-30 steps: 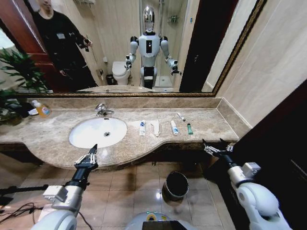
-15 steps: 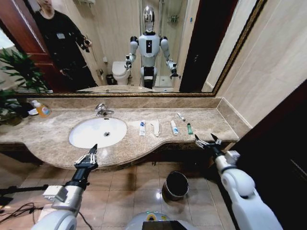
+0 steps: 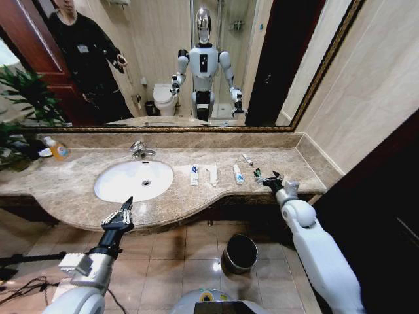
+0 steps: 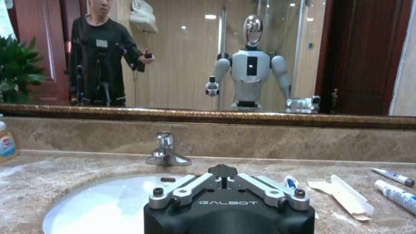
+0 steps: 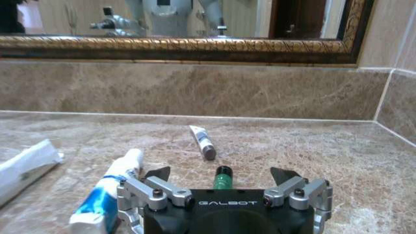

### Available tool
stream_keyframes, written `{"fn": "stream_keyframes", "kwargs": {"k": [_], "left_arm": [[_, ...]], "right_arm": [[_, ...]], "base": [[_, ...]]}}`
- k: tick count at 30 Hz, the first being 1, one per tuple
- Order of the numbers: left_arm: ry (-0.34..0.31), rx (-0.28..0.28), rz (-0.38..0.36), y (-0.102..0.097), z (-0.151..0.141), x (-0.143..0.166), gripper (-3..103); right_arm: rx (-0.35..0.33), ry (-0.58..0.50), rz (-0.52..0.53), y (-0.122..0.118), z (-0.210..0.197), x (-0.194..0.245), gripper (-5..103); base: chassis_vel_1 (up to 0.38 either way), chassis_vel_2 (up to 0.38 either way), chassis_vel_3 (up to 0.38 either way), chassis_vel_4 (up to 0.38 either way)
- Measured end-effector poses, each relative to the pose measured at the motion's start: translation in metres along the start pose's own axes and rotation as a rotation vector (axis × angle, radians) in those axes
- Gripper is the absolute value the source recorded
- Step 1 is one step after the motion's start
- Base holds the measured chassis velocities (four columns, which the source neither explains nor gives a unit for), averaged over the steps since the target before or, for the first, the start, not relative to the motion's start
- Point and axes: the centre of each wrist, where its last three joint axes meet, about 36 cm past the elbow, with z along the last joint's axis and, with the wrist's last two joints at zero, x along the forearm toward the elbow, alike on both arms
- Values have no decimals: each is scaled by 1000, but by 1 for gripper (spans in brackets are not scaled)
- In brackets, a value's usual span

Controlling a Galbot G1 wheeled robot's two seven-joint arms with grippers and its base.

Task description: Pick up the trash from the sink and place it in the trash bin.

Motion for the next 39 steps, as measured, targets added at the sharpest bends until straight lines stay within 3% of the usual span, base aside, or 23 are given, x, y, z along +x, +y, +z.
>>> {"fn": "stream_keyframes", "kwargs": {"k": [8, 9, 11, 15, 25, 30, 31, 32, 34, 39], "left_arm": [[0, 0, 0, 0, 0, 0, 0], [0, 0, 0, 0, 0, 0, 0], [0, 0, 0, 0, 0, 0, 0], [0, 0, 0, 0, 0, 0, 0], [0, 0, 0, 0, 0, 0, 0], [0, 0, 0, 0, 0, 0, 0], [0, 0, 0, 0, 0, 0, 0], [0, 0, 0, 0, 0, 0, 0], [0, 0, 0, 0, 0, 0, 0], [0, 0, 0, 0, 0, 0, 0]], "right_arm": [[10, 61, 18, -4, 7, -4, 102], [13, 68, 19, -6, 8, -3, 94], [14, 76, 19, -7, 8, -2, 94], [8, 97, 18, -8, 10, -3, 75], [22, 106, 9, 1, 12, -4, 74], [27, 110, 7, 7, 14, -6, 54], [29, 110, 7, 8, 14, -6, 54], [35, 110, 8, 9, 14, -7, 46], [38, 110, 8, 9, 14, -6, 46], [47, 107, 12, 11, 13, -6, 30]], "base": [[0, 0, 0, 0], [0, 0, 0, 0], [0, 0, 0, 0], [0, 0, 0, 0], [0, 0, 0, 0], [0, 0, 0, 0], [0, 0, 0, 0], [0, 0, 0, 0], [0, 0, 0, 0], [0, 0, 0, 0]]}}
